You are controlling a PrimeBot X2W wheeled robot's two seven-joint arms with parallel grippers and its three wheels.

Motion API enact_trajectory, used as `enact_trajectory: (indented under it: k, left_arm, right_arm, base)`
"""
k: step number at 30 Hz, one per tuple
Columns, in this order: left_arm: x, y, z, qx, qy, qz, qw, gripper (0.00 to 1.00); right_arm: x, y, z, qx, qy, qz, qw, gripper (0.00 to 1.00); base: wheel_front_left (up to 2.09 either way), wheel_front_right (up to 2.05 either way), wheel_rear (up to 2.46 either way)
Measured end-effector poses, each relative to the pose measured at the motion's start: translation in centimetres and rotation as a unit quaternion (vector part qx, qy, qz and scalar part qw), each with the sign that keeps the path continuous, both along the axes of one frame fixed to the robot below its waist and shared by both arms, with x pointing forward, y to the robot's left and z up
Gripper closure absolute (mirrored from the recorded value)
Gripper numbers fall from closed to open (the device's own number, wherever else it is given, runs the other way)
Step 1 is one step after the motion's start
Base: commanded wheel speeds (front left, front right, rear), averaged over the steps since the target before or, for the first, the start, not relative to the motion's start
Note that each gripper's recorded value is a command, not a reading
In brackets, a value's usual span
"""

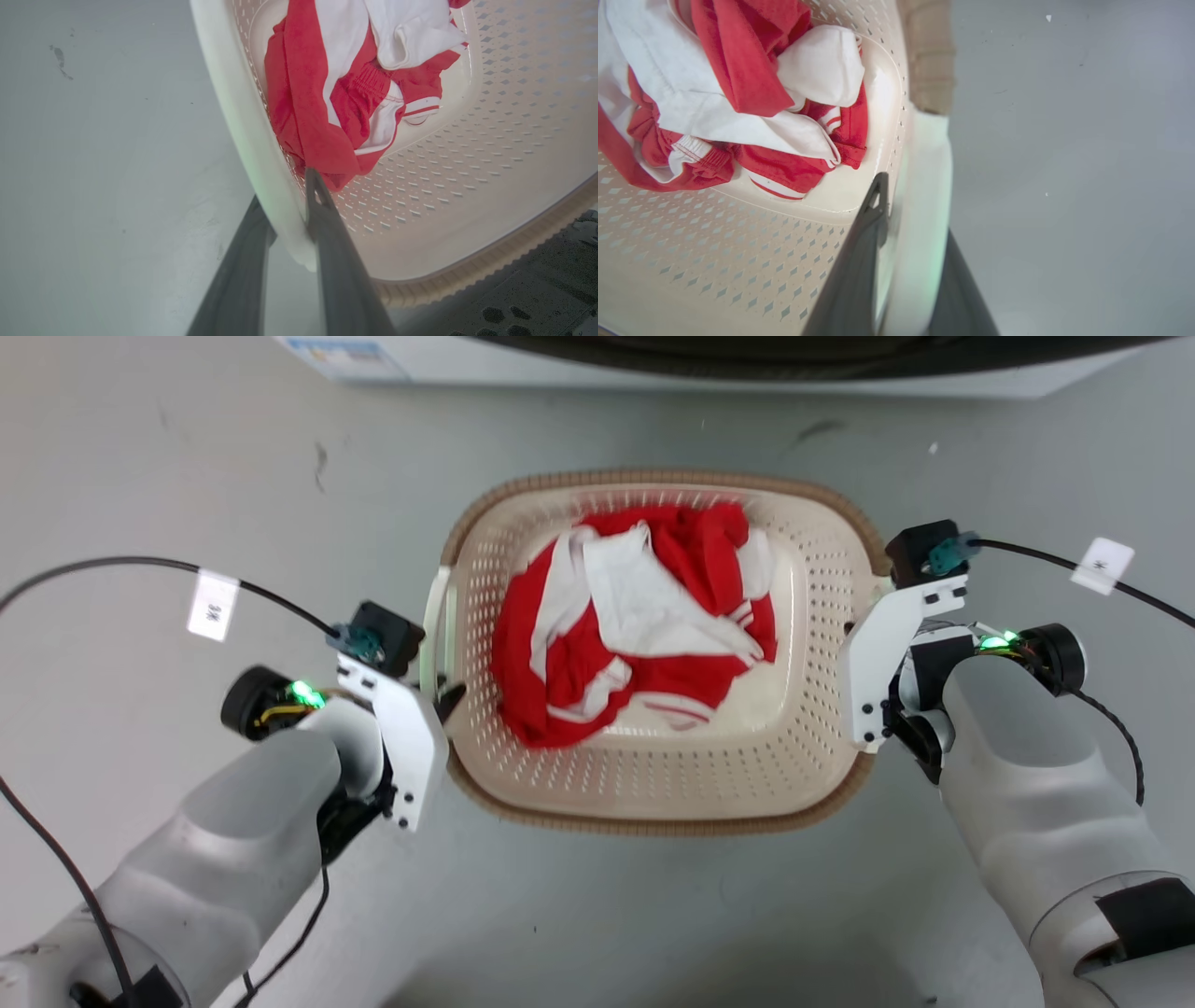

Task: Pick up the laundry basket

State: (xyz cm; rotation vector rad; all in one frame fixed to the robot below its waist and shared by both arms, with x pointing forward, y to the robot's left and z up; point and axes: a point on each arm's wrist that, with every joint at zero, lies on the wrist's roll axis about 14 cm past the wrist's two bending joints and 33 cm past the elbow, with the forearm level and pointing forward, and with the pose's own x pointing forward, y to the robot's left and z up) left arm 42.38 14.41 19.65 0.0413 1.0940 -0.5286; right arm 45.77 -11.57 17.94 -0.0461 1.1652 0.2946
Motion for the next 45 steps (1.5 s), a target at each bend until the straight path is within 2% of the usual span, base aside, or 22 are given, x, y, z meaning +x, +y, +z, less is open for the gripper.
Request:
enact_trajectory:
  k: [5,12,24,37,45]
  left_arm:
    - [-1.4,-0.1,2.4,0.01,0.019,-0.018,1.0,1.0]
    - [-2.4,0.1,7.1,0.022,0.04,-0.024,0.999,1.0]
    - [-3.9,0.3,14.8,0.04,0.02,-0.05,0.998,1.0]
    - [-8.5,-0.6,18.0,0.041,0.058,-0.074,0.995,1.0]
    - [-9.7,-0.6,18.8,0.041,0.077,-0.072,0.994,1.0]
  right_arm:
    - [0.2,-0.3,3.3,-0.021,0.0,0.023,1.0,1.0]
    - [-1.7,-0.1,7.9,-0.034,0.019,0.041,0.998,1.0]
    - [-4.1,0.2,16.0,-0.056,0.003,0.068,0.996,1.0]
    - [-8.3,-0.4,19.0,-0.067,0.017,0.066,0.995,1.0]
    - [-9.3,-0.2,19.9,-0.065,0.034,0.066,0.995,1.0]
  base:
    - [0.0,0.0,0.0]
    - [0.0,0.0,0.0]
    - [0.0,0.0,0.0]
    - [0.0,0.0,0.0]
    - [0.0,0.0,0.0]
